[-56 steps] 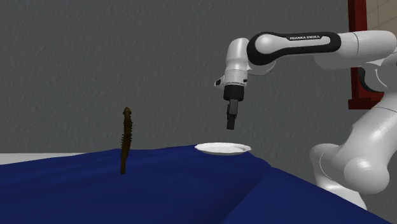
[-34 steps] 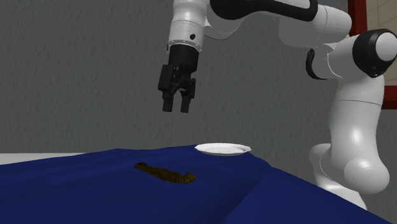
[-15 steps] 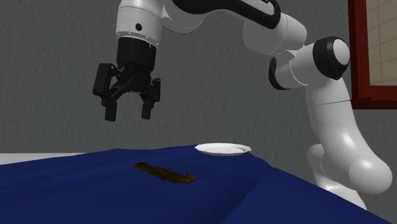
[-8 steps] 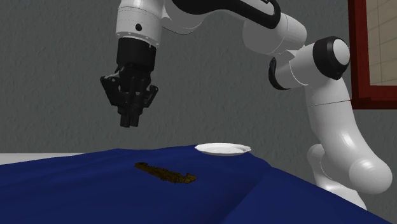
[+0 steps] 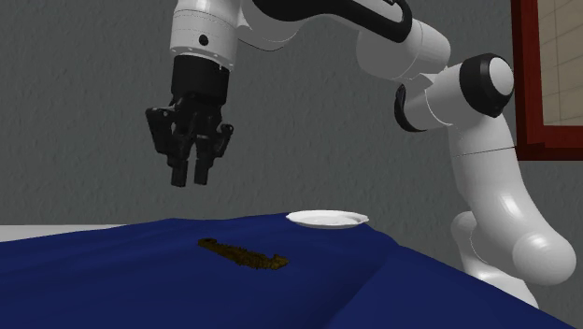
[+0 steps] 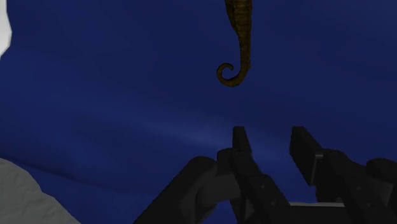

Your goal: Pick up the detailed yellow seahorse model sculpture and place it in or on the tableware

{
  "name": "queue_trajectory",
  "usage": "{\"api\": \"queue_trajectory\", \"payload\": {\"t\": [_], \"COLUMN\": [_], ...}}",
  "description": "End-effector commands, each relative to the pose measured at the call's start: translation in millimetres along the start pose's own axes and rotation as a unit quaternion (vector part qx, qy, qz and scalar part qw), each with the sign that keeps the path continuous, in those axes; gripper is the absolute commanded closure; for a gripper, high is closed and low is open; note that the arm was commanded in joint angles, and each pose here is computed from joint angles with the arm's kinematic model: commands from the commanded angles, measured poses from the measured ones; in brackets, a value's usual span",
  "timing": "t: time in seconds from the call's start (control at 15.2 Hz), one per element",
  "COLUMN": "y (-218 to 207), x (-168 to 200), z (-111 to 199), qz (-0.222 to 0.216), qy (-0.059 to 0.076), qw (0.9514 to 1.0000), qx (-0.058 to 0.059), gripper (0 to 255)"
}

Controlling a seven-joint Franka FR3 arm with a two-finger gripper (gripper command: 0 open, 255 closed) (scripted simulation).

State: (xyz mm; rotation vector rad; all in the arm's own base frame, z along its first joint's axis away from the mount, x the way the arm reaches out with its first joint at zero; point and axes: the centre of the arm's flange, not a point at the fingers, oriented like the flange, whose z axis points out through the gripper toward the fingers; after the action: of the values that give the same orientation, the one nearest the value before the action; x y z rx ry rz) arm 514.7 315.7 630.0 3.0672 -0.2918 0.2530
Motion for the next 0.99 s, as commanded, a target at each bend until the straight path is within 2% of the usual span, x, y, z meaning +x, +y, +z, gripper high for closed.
{"api": "queue_trajectory", "payload": {"t": [0.0,0.2,0.4,0.46,0.92], "y": [-0.1,0.2,1.5,1.7,4.1], "x": [-5.3,-22.8,-42.4,-44.4,-52.2], "z": [9.1,35.4,60.1,62.5,101.6], "qz": [-0.004,-0.015,-0.027,-0.028,-0.028], "qy": [-0.014,-0.055,-0.096,-0.1,-0.1], "qw": [0.9999,0.9983,0.9947,0.9942,0.9942], "qx": [-0.004,-0.015,-0.026,-0.028,-0.028], "gripper": [0,0,0,0,0]}}
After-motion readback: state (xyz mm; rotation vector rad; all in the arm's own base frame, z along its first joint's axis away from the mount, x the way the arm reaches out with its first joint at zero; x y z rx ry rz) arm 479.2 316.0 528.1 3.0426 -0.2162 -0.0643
